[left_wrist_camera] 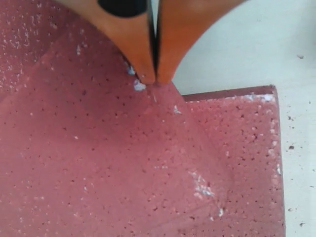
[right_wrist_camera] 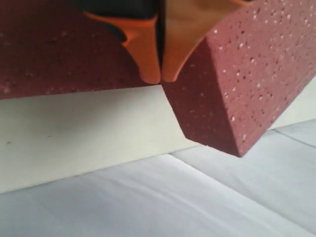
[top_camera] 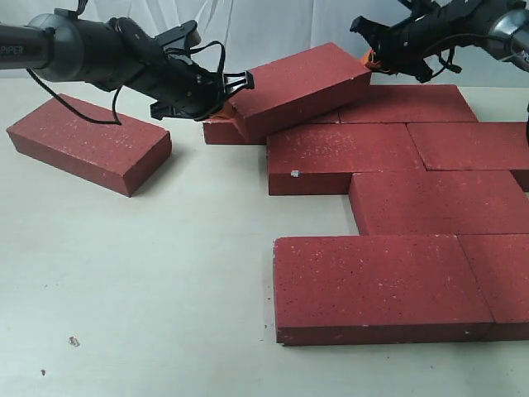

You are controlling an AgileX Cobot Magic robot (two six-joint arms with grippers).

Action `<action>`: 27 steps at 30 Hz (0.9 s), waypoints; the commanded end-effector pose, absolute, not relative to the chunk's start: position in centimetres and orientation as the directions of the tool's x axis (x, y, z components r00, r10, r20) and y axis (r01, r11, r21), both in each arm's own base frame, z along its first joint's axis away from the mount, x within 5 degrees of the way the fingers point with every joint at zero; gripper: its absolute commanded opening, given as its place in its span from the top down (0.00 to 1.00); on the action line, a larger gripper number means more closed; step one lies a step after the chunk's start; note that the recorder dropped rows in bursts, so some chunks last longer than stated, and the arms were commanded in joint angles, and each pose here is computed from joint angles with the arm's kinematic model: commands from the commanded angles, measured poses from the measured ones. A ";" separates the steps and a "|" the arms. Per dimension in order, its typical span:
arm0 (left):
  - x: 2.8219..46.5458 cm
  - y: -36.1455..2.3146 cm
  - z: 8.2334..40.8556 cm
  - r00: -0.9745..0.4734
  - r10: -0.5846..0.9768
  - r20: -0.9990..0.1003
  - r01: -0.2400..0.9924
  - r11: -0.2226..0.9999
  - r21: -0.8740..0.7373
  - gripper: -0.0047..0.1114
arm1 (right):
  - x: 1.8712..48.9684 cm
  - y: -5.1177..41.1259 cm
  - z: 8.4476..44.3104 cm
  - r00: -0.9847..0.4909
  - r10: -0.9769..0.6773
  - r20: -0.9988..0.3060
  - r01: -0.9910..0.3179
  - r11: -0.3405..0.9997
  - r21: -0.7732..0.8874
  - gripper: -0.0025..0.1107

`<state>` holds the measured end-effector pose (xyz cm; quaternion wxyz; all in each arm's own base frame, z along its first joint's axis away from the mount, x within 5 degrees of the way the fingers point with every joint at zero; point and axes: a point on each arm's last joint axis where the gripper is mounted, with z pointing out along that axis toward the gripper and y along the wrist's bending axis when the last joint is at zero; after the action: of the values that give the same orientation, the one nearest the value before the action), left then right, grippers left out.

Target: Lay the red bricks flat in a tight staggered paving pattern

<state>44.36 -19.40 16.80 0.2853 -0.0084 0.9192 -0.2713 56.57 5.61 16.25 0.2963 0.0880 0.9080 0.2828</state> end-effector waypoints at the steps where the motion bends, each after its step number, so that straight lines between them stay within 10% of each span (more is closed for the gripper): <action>1: 44.6 -19.3 17.0 -0.827 -0.186 -0.531 0.134 0.851 -0.507 0.96 | 56.1 5.8 18.8 -0.838 0.256 -0.482 -0.076 0.820 0.568 0.98; 27: 41.3 -17.4 23.2 -0.884 0.030 -0.467 0.278 0.836 -0.473 0.96 | 51.5 9.5 29.0 -0.856 0.029 -0.516 -0.292 0.797 0.529 0.98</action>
<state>41.95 -17.20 22.16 0.2332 0.0736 0.9325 -0.2660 52.68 7.43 27.45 0.2689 -0.0460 0.9175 0.2894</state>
